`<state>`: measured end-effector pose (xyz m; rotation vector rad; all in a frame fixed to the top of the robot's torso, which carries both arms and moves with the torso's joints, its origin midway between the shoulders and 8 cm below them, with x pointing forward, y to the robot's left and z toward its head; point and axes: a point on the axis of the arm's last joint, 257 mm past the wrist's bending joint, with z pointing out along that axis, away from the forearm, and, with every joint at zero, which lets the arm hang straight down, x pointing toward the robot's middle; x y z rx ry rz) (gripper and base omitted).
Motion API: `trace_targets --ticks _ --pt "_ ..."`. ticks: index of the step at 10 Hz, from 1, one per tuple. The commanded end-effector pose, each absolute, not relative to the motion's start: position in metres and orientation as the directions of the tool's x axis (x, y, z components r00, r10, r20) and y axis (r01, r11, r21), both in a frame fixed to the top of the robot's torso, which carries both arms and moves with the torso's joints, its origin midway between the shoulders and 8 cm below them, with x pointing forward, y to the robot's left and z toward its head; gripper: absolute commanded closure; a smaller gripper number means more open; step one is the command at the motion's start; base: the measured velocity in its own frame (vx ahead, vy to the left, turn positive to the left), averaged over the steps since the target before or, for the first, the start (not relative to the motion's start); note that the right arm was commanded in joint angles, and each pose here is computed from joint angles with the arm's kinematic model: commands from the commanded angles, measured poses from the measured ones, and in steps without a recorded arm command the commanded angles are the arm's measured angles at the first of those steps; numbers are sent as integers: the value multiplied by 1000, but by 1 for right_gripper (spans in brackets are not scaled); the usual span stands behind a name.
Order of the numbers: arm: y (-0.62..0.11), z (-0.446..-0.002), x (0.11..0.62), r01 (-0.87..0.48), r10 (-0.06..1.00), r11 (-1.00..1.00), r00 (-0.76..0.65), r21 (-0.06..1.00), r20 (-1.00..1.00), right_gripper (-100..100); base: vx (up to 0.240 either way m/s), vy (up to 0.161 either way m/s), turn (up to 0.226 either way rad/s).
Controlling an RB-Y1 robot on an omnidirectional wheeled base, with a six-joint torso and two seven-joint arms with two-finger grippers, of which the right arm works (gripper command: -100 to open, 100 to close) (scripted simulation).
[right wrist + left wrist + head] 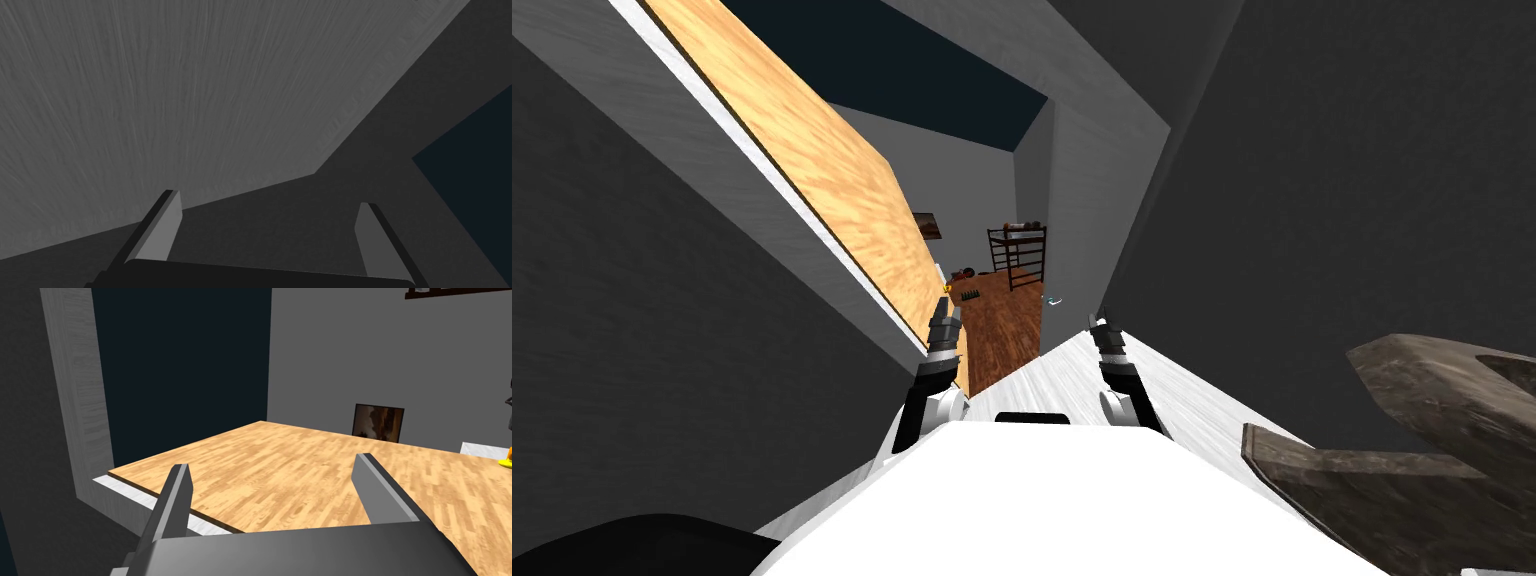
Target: Push the door open
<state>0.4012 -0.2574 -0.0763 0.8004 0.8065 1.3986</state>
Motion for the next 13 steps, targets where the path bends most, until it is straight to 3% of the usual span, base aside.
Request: trace_targets --ticks 1,13 --pt "-252 -92 407 -491 1000 12 3 871 -12 -100 83 -79 74" --pt "-215 -212 427 -313 996 -19 -87 949 -9 -100 88 -94 85"
